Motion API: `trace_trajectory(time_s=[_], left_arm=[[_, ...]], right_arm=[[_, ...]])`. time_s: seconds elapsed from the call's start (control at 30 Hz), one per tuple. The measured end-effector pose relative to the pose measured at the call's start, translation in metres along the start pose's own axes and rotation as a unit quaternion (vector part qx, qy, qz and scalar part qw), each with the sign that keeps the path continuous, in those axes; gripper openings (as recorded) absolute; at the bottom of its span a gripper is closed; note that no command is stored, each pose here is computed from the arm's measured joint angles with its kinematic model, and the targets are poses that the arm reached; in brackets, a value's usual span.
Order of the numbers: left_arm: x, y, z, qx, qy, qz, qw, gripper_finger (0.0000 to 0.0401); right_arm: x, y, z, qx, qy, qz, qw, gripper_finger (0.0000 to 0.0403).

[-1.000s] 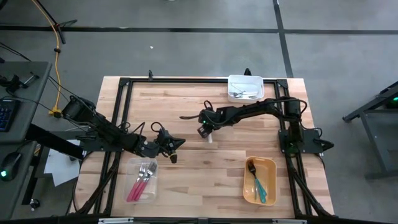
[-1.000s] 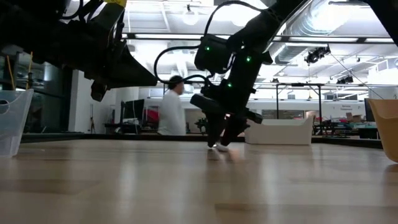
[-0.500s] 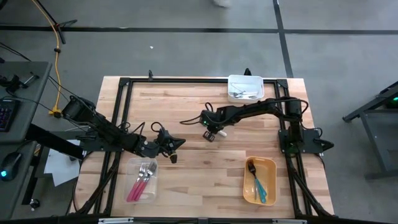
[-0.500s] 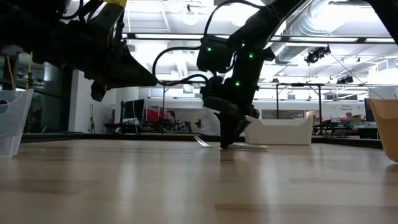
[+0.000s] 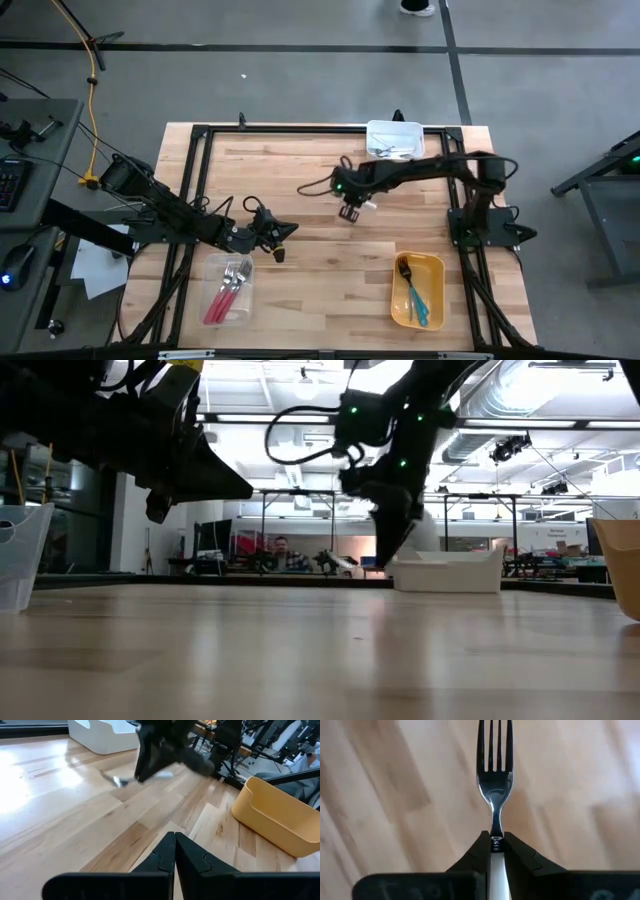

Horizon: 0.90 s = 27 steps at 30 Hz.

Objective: Sort silverware by color (type)
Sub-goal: Put the white fork into the white bin

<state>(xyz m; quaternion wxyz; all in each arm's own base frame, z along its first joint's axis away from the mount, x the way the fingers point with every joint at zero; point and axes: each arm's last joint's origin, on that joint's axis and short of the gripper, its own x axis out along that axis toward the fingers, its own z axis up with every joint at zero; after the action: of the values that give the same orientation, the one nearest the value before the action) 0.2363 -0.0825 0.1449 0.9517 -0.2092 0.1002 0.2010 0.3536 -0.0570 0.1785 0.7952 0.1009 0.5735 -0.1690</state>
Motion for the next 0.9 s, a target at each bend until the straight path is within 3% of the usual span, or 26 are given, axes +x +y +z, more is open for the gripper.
trace_trajectory(time_s=[0.2,0.5,0.7,0.9], left_arm=[[0.0,0.0,0.0,0.005,0.0,0.0,1.0,0.0],[0.0,0.0,0.0,0.01,-0.001,0.0,1.0,0.0],[0.002,0.002,0.001,0.009,-0.002,0.005,1.0,0.0],[0.002,0.002,0.002,0.007,-0.003,0.006,1.0,0.0]], right_arm=[[-0.039,-0.04,-0.003,0.01,-0.009,-0.063,0.998,0.0025],[-0.083,-0.142,-0.017,0.033,-0.012,-0.137,0.99,0.0026],[-0.07,-0.204,-0.027,0.022,0.002,-0.143,0.99,0.0026],[-0.045,-0.233,-0.044,0.024,0.037,-0.126,0.991,0.0027]])
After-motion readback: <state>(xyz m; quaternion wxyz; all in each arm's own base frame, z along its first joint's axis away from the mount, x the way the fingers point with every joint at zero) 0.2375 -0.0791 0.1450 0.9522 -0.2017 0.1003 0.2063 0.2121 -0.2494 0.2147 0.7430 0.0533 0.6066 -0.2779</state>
